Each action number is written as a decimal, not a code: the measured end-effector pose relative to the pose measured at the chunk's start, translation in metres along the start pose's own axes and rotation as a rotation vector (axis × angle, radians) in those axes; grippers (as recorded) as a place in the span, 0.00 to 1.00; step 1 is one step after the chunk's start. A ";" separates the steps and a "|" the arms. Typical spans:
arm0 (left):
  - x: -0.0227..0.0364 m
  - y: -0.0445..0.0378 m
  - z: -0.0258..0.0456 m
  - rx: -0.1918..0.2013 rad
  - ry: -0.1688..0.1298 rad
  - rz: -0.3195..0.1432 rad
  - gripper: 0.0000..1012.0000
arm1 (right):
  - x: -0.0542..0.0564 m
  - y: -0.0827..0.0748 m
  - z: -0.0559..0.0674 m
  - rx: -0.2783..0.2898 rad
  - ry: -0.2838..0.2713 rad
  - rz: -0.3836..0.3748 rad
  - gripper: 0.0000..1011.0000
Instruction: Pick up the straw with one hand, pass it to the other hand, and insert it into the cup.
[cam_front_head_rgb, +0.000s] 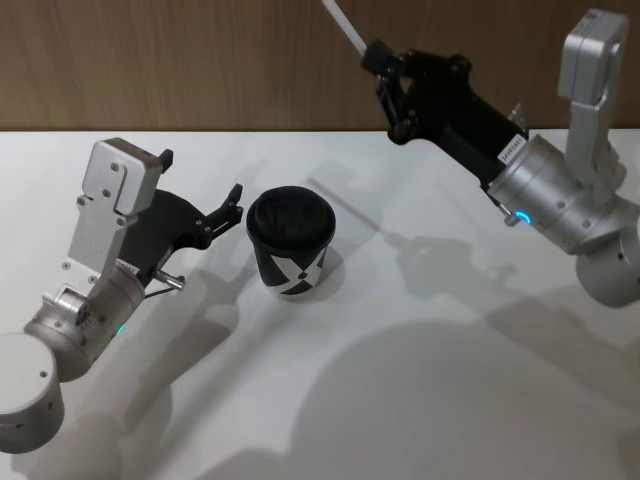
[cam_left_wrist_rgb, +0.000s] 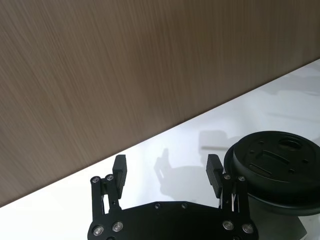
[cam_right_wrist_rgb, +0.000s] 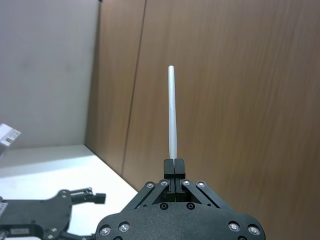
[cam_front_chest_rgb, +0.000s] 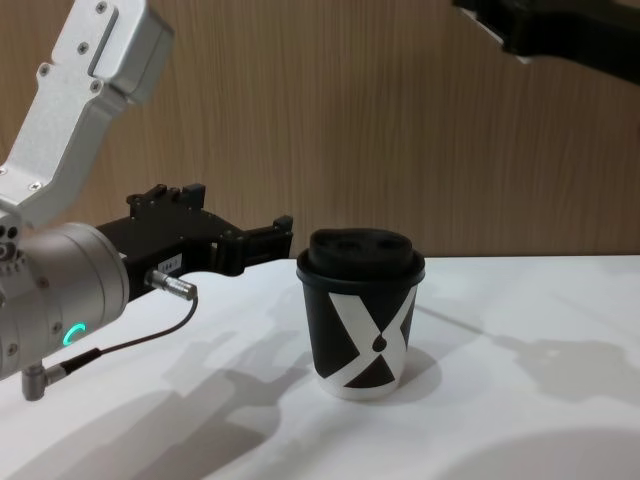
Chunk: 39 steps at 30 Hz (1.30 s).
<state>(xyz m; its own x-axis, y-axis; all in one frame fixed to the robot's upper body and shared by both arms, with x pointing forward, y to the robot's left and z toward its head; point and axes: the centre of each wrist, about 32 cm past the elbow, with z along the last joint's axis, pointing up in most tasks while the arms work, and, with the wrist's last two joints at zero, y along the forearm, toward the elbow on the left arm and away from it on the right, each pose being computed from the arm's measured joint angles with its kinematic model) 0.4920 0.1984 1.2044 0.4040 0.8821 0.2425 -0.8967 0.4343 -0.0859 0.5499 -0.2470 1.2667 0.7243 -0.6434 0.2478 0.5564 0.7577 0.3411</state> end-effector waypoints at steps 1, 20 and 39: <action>0.0000 0.0000 0.0000 0.000 0.000 0.000 0.99 | 0.002 0.001 0.000 0.006 0.007 0.008 0.01; 0.0000 0.0000 0.0000 0.000 0.000 0.000 0.99 | 0.026 0.032 -0.022 0.144 0.307 0.122 0.01; 0.0000 0.0000 0.0000 0.000 0.000 0.000 0.99 | 0.025 0.024 -0.042 0.082 0.481 0.179 0.01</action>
<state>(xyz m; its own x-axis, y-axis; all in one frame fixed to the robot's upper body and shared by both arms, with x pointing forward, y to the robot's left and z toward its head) 0.4920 0.1984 1.2044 0.4039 0.8821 0.2425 -0.8967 0.4343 -0.0860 0.5986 -0.2405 1.2430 0.9210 -0.3674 -0.1295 0.3873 0.8278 0.4058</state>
